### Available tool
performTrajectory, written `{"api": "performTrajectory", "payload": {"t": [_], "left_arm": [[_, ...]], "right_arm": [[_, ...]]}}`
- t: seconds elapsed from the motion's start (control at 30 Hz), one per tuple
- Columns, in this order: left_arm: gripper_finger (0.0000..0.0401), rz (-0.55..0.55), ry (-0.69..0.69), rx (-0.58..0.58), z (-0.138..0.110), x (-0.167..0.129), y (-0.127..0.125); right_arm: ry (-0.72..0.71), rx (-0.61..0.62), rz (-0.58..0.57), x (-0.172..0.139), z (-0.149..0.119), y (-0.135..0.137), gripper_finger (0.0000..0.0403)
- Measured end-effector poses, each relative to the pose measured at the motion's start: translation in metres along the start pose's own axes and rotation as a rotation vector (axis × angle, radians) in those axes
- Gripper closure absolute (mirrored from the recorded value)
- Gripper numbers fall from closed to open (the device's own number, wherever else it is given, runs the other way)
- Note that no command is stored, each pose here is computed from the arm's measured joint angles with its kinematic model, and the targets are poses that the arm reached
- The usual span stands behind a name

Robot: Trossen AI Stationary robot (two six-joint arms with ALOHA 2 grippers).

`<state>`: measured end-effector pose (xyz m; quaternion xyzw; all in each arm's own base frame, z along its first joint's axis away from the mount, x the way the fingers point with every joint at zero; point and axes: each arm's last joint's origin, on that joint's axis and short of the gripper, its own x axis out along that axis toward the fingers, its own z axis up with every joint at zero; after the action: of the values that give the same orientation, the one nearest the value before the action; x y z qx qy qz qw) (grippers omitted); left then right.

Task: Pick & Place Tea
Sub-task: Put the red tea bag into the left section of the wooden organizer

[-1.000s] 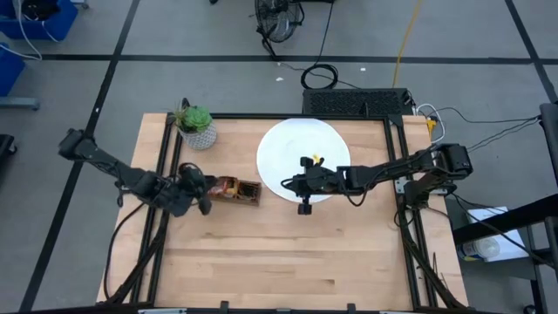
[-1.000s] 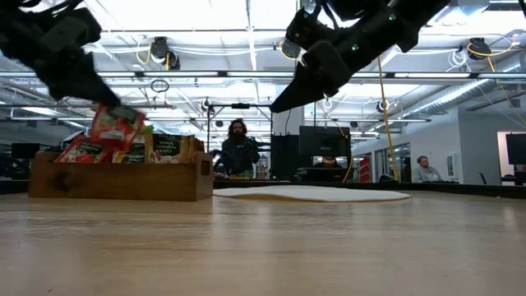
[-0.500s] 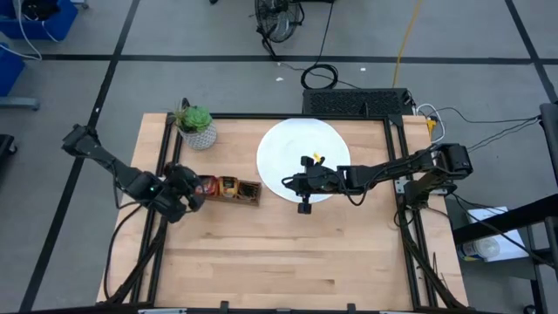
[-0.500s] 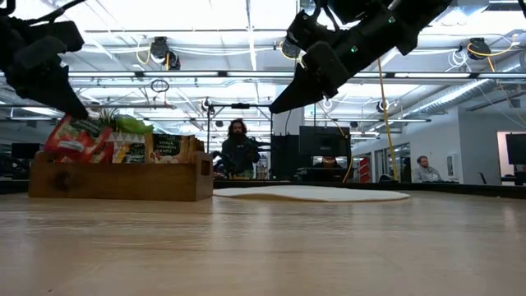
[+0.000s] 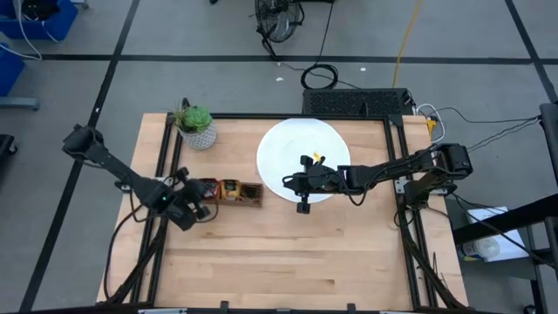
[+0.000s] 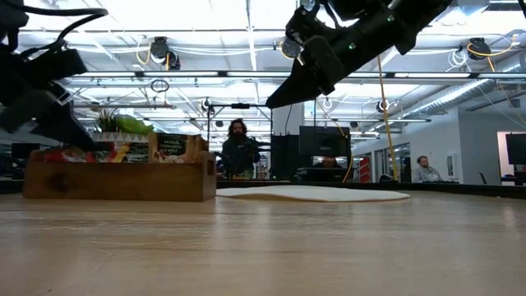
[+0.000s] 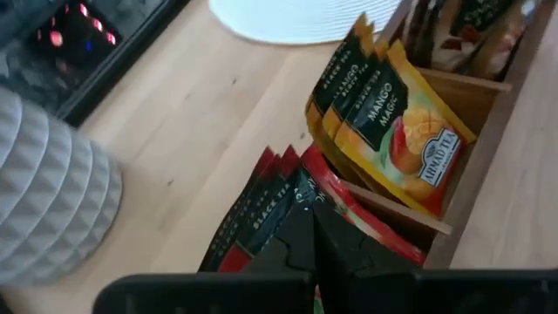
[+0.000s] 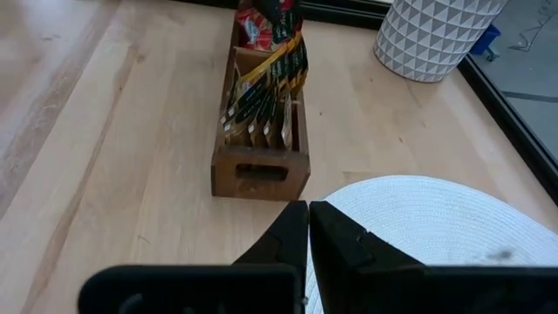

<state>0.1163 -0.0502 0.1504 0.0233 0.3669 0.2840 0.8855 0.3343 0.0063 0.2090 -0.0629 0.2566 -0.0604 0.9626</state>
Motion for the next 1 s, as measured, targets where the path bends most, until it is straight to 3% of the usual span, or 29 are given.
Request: {"api": "performTrajectory", "payload": {"t": [0.43,0.67,1.0], "left_arm": [[0.0401,0.061,0.0,0.121,-0.006,0.008,-0.004],[0.0398,0.09,-0.049,0.114,-0.003,0.008,-0.006],[0.0387,0.023,-0.043,0.093,0.0,0.009,-0.012]], "right_arm": [[0.0,0.002,0.0,0.0,0.0,0.0,0.0397],[0.0,0.002,0.0,0.0,0.0,0.0,0.0397],[0.0,0.002,0.0,0.0,0.0,0.0,0.0397]]}}
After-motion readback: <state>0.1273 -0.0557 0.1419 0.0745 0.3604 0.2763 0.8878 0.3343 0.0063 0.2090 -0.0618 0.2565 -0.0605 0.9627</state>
